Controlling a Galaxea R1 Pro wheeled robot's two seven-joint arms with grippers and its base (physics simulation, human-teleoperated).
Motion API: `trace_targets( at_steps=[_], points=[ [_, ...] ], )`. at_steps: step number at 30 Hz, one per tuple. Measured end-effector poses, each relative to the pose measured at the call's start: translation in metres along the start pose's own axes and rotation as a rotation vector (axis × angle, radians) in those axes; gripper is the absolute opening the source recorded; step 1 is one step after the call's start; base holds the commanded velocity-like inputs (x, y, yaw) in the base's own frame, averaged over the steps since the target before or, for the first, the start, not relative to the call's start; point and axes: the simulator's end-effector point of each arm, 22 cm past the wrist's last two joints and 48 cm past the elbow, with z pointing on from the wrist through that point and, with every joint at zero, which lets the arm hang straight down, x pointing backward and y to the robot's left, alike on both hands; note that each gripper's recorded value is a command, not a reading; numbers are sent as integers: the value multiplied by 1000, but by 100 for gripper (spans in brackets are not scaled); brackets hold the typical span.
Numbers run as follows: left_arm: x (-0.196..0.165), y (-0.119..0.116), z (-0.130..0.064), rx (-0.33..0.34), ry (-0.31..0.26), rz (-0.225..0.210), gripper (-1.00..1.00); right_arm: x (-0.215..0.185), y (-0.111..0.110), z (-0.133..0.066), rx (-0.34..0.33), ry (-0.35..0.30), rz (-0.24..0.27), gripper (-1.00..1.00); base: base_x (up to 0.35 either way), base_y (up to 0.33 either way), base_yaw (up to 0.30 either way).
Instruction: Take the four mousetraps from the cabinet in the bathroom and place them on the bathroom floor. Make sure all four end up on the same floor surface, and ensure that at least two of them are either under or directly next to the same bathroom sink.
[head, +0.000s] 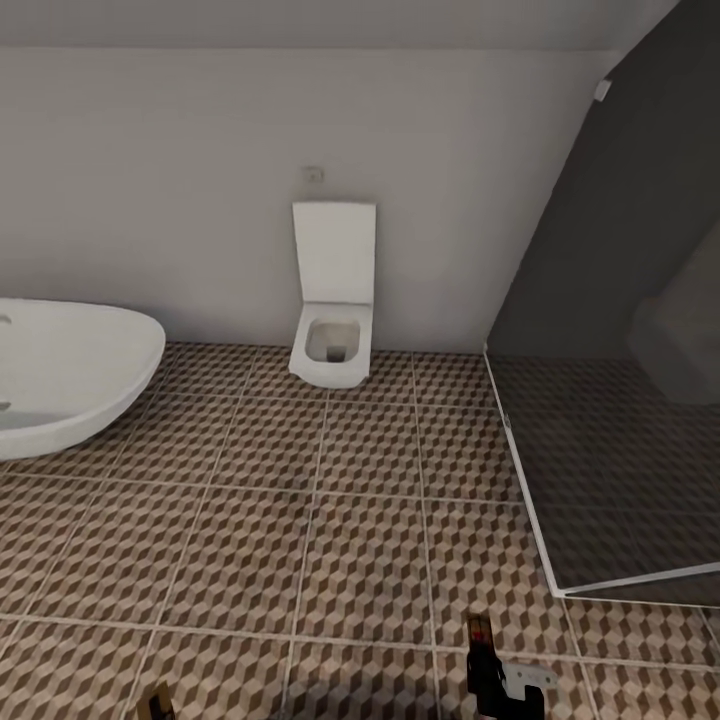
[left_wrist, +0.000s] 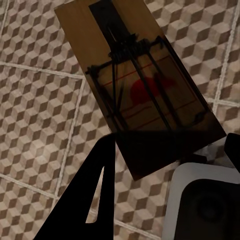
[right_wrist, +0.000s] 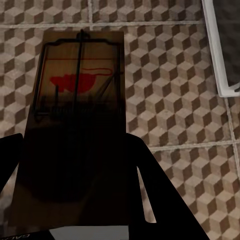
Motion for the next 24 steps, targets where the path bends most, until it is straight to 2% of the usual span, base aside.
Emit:
trace_targets(
  at_steps=[24],
  points=[
    [-16,-1,1,1,-37,-13,-100,-19,1,-1,-3,-38,6,-100,0,0,0]
  ],
)
